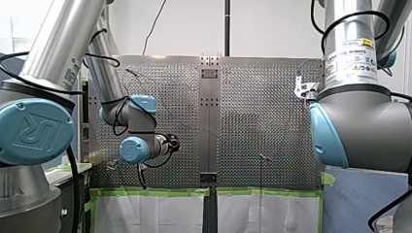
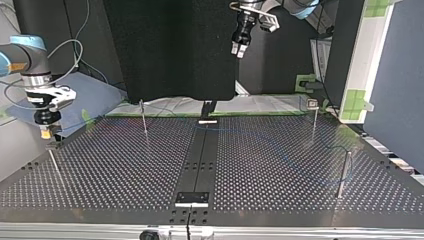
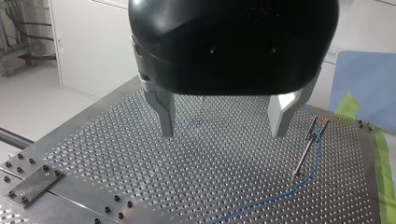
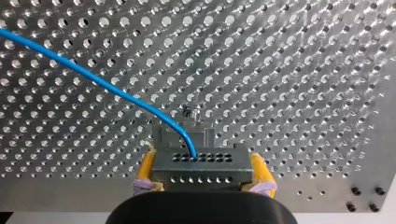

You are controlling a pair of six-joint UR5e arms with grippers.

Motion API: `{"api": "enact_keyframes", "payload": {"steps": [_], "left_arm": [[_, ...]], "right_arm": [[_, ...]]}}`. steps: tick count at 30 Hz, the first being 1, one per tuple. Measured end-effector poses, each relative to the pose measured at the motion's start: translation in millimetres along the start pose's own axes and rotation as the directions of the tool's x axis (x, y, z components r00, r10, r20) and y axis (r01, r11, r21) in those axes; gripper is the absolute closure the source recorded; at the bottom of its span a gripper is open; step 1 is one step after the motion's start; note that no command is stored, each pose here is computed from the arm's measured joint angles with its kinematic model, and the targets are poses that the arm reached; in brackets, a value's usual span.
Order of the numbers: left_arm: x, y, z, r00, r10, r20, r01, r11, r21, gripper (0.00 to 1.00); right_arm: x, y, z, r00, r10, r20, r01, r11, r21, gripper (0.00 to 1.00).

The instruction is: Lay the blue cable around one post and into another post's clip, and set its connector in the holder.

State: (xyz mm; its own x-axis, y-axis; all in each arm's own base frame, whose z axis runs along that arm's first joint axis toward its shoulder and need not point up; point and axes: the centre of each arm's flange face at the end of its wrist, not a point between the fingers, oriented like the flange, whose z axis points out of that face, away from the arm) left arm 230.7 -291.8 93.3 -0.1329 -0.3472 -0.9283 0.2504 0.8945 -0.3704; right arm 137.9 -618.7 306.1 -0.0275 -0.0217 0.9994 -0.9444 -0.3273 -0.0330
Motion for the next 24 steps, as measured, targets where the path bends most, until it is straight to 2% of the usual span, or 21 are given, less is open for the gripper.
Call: {"api": "enact_keyframes", "payload": {"steps": [3, 8, 10, 18, 24], "left_arm": [[0, 0.0, 0, 1.0, 0.0, 0.0, 0.0, 1.0, -0.001, 0.0], [0, -0.1, 0, 1.0, -0.001, 0.001, 0.001, 1.0, -0.001, 0.0], [0, -0.4, 1, 1.0, -0.001, 0.002, 0.001, 1.0, 0.0, 0.0], [-1, -1.1, 2, 1.0, -0.002, 0.004, 0.002, 1.0, 0.001, 0.0], [-1, -1.3, 2, 1.0, -0.003, 0.004, 0.003, 1.0, 0.001, 0.0]], "right_arm": [[-2, 6.2, 4.8, 0.9998, -0.002, 0.018, 0.002, 0.9999, 0.015, 1.0], [-14, 15.2, 12.9, 0.998, -0.021, 0.059, 0.02, 0.9996, 0.021, 1.0], [-16, 16.8, 14.1, 0.9976, -0.028, 0.063, 0.027, 0.9994, 0.02, 1.0], [-17, 19.6, 17.2, 0.9981, -0.043, 0.044, 0.041, 0.9983, 0.04, 1.0], [-15, 24.2, 18.6, 0.9991, -0.034, 0.025, 0.032, 0.998, 0.054, 1.0]]}}
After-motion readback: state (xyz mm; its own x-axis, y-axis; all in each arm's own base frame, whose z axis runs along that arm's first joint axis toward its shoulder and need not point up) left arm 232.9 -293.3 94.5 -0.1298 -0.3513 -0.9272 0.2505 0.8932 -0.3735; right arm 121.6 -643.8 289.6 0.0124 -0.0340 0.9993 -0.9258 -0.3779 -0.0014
